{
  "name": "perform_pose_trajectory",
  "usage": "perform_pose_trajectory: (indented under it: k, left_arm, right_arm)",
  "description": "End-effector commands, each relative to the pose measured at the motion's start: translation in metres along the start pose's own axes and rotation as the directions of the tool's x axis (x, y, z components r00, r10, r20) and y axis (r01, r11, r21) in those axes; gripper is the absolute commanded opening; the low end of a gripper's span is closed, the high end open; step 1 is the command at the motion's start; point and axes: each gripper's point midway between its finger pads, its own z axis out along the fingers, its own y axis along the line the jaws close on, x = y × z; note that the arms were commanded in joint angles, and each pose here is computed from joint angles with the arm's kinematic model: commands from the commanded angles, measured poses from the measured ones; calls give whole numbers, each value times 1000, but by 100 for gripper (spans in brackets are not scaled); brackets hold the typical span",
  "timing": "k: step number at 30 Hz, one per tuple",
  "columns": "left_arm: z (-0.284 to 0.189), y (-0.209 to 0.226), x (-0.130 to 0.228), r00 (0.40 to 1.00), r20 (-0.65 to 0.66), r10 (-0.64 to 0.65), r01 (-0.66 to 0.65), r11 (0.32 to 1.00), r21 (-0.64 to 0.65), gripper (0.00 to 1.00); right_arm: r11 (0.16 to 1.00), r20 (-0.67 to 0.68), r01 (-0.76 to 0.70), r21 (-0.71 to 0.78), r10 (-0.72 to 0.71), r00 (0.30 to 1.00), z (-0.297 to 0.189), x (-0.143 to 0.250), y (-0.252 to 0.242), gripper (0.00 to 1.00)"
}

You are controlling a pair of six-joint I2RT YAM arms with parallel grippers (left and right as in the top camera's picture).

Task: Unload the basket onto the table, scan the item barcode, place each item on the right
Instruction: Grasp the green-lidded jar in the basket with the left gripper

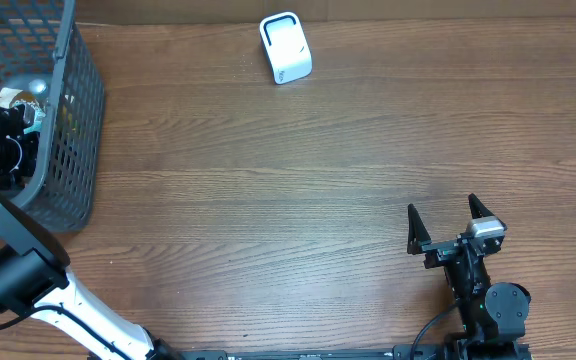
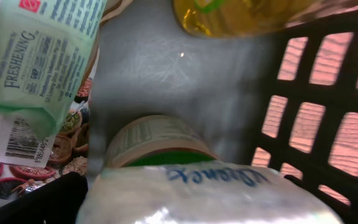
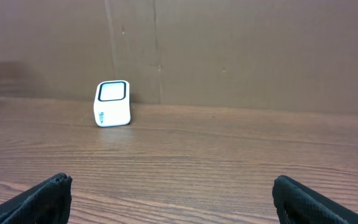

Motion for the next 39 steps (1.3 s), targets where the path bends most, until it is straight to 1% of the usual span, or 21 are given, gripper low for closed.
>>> perform_pose_trajectory:
  k: [1, 3, 5, 10, 12, 14, 18, 23, 33, 36, 39]
  left_arm:
    - [10, 5, 5, 999, -35, 14, -15, 1000, -23, 95]
    - [11, 5, 5, 999, -36, 13, -14, 1000, -22, 89]
    - [11, 5, 5, 999, -36, 13, -14, 1000, -22, 77]
    - [11, 5, 5, 999, -39, 4, -5, 1000, -22, 63]
    - [11, 4, 6, 999, -40, -6, 5, 1000, -22, 63]
    - [11, 4, 6, 999, -41, -14, 13, 1000, -22, 66]
    - [11, 5, 5, 999, -36, -12, 12, 1000, -26, 68]
    - [11, 13, 8, 998, -51, -39, 35, 997, -73, 75]
    - [17, 8, 11, 997, -65, -39, 35, 997, -66, 76]
    - [18, 5, 9, 997, -64, -30, 26, 997, -66, 67]
    - [18, 4, 9, 998, -63, -30, 26, 998, -64, 60]
  right_arm:
    - [1000, 1, 2, -5, -2, 1000, 0, 2, 1, 100]
    - [1000, 2, 2, -5, -2, 1000, 0, 2, 1, 100]
    - [1000, 1, 2, -5, -2, 1000, 0, 2, 1, 100]
    - [1000, 1, 2, -5, -2, 1000, 0, 2, 1, 100]
    - [1000, 2, 2, -5, -2, 1000, 0, 2, 1, 100]
    - [1000, 1, 2, -5, -2, 1000, 0, 2, 1, 100]
    - [1000, 2, 2, -5, -2, 1000, 0, 2, 1, 100]
    - [1000, 1, 2, -5, -2, 1000, 0, 2, 1, 100]
    - [1000, 2, 2, -5, -2, 1000, 0, 2, 1, 100]
    - [1000, 2, 2, -5, -2, 1000, 0, 2, 1, 100]
    - [1000, 1, 2, -5, -2, 1000, 0, 2, 1, 100]
